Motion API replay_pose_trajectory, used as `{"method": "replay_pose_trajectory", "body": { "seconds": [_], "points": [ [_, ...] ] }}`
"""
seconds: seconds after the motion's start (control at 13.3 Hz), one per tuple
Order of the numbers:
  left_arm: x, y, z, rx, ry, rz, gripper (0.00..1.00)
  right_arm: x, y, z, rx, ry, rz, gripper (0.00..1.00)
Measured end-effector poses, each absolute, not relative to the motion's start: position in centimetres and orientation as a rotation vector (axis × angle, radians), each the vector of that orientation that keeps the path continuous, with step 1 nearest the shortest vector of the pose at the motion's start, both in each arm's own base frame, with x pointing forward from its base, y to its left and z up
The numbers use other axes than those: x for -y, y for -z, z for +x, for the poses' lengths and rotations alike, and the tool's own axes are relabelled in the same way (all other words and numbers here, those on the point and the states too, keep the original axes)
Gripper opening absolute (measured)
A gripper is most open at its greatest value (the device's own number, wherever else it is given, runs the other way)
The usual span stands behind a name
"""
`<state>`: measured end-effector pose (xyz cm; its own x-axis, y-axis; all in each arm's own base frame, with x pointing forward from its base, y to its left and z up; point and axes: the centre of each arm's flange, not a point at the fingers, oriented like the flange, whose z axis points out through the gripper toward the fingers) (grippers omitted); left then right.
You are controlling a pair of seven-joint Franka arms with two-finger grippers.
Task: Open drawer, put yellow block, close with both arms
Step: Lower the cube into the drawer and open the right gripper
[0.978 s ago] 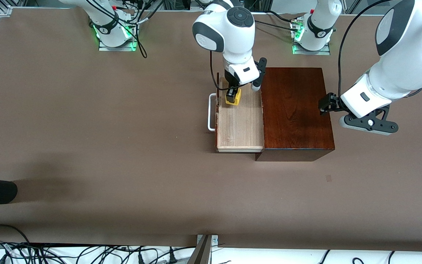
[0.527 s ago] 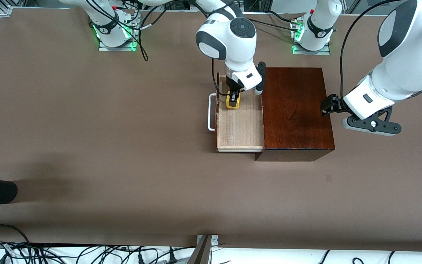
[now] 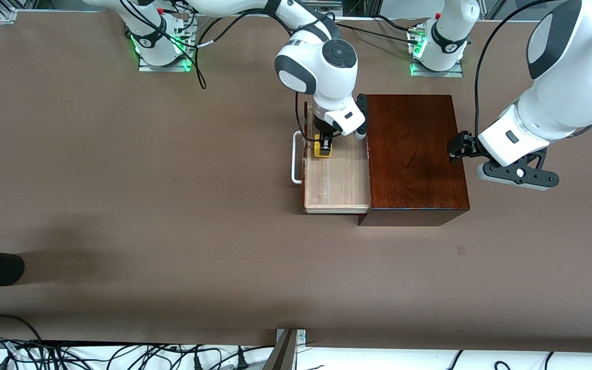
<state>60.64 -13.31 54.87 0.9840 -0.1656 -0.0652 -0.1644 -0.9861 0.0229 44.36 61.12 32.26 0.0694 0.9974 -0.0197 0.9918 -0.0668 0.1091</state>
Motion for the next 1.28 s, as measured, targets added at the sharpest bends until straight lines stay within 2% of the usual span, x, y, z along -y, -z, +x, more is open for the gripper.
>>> {"method": "replay_pose_trajectory", "body": {
  "seconds": [0.45,0.75,0.83,0.98,1.28],
  "points": [
    [13.3,-54.8,60.6,0.259,0.112,3.112,1.0,-60.2,-32.0,45.8,-2.092,-0.097,2.207,0.56],
    [13.5,-54.8,60.6,0.264,0.114,3.111,1.0,-60.0,-33.7,46.8,-2.066,-0.141,2.231,0.97],
    [13.5,-54.8,60.5,0.264,0.115,3.111,1.0,-59.6,-35.0,47.5,-2.047,-0.17,2.247,1.0],
    [13.5,-54.8,60.5,0.265,0.114,3.111,1.0,-57.2,-39.2,50.1,-1.96,-0.233,2.311,1.0],
    [13.5,-54.8,60.5,0.265,0.114,3.111,1.0,-47.2,-48.7,57.6,-1.701,-0.367,2.482,1.0]
  ]
}}
